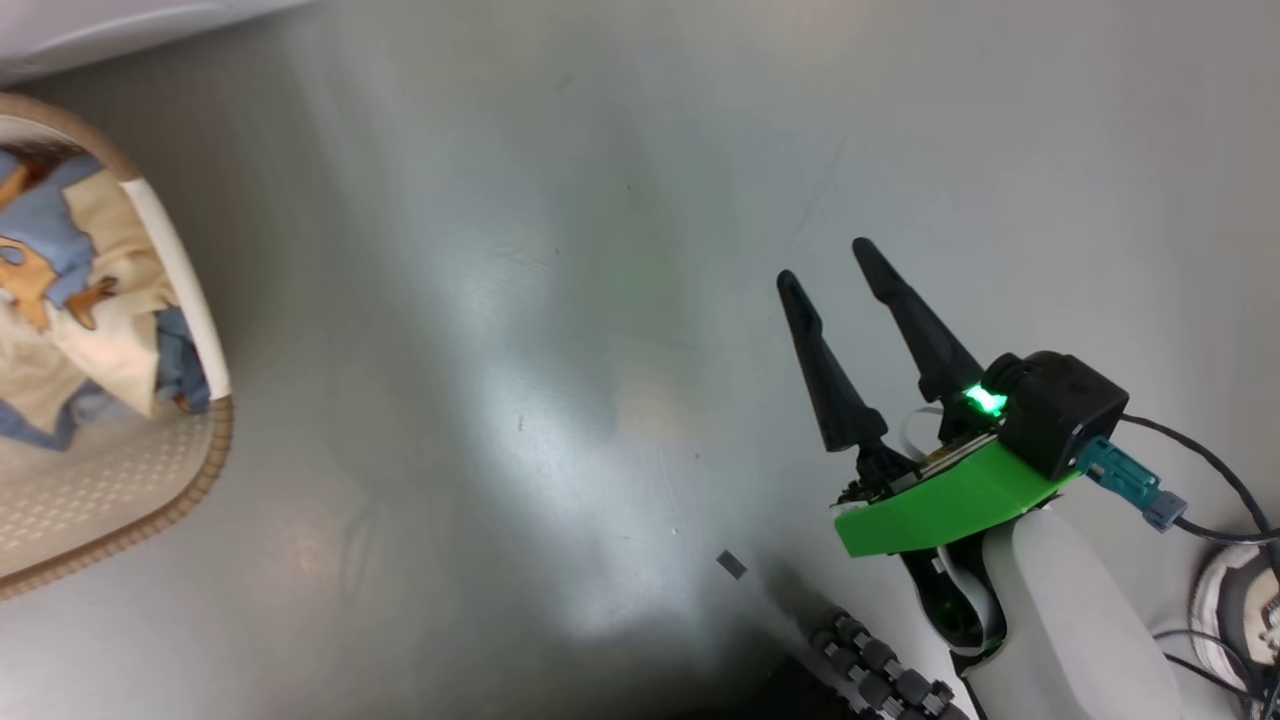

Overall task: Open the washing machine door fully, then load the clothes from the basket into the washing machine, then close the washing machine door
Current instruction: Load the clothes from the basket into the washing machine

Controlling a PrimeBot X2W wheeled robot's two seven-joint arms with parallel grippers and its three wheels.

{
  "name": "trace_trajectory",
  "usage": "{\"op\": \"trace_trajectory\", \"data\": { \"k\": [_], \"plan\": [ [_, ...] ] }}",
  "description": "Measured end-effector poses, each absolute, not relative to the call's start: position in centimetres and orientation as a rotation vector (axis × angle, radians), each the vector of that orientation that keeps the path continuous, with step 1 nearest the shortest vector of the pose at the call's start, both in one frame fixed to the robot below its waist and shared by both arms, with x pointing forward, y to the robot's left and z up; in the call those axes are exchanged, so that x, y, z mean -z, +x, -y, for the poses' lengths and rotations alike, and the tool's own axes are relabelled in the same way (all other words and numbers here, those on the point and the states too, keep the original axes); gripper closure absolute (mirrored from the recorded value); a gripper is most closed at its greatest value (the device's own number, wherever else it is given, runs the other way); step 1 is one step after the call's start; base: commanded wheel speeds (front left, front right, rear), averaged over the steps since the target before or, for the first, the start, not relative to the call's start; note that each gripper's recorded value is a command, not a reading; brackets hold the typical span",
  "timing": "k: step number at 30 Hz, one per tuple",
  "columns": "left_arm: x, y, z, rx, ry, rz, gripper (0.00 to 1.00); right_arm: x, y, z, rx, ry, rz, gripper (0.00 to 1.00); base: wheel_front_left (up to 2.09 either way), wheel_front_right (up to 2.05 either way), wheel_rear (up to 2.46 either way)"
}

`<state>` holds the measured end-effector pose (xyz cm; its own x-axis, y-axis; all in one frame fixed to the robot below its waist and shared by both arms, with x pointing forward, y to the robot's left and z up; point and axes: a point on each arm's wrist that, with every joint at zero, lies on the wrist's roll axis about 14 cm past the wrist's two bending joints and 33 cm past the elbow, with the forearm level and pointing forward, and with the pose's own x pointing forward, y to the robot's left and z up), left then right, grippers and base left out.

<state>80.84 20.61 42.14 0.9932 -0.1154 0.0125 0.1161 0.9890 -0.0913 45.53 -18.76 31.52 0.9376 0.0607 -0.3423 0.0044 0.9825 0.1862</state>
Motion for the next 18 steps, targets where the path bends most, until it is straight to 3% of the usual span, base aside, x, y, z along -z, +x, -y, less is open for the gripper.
{"op": "trace_trajectory", "data": {
  "k": [18],
  "plan": [
    [-41.2, 71.3, -18.6, 0.206, -0.178, -0.112, 0.00, -36.5, 47.3, 17.3, -0.097, 0.105, -0.222, 0.00, 0.00, 0.00, 0.00]
  ]
}}
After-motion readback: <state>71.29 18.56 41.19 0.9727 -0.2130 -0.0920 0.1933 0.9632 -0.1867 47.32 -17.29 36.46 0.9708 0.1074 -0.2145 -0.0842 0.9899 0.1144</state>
